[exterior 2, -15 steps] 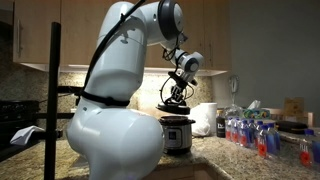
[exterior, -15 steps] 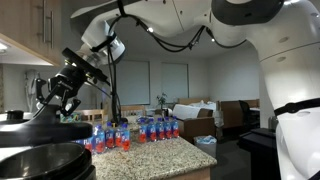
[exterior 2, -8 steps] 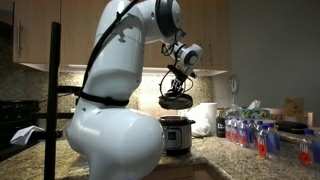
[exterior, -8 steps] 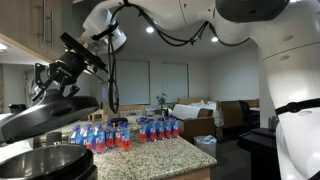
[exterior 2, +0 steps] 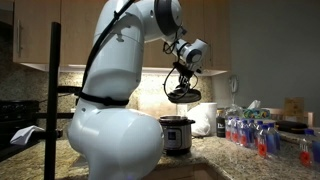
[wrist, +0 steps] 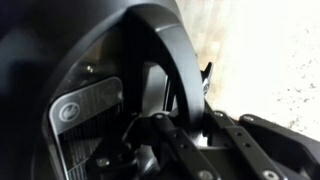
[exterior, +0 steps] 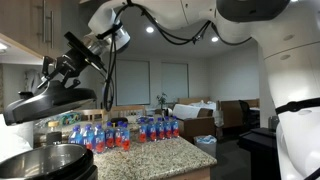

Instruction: Uncover the cooker and put the lid on the counter

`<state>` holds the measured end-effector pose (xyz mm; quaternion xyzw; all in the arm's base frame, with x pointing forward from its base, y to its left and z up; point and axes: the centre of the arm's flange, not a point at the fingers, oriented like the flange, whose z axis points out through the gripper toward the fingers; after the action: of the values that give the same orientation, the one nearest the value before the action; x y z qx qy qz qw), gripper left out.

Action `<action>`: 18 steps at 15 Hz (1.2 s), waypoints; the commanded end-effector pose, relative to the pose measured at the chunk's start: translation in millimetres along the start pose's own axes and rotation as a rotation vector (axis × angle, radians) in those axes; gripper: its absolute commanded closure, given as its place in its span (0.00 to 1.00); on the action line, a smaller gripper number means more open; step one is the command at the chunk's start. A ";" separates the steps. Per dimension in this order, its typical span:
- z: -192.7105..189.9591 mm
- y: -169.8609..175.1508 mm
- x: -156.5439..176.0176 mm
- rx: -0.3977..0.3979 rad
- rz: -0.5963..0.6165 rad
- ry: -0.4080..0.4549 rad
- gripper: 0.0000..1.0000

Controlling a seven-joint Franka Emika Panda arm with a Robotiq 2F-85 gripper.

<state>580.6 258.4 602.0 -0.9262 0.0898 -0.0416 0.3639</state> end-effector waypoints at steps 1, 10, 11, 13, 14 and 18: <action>-37.7 26.8 0.6 0.156 0.012 0.116 0.92; -67.6 174.9 13.3 0.345 0.194 0.447 0.92; -72.1 189.2 12.5 0.347 0.217 0.476 0.92; -81.3 222.6 11.6 0.345 0.264 0.517 0.92; -84.4 237.8 11.8 0.344 0.288 0.531 0.92; -89.4 278.6 6.4 0.331 0.377 0.557 0.93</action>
<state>558.7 8.1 471.6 -0.7888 0.3353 -0.2193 0.4661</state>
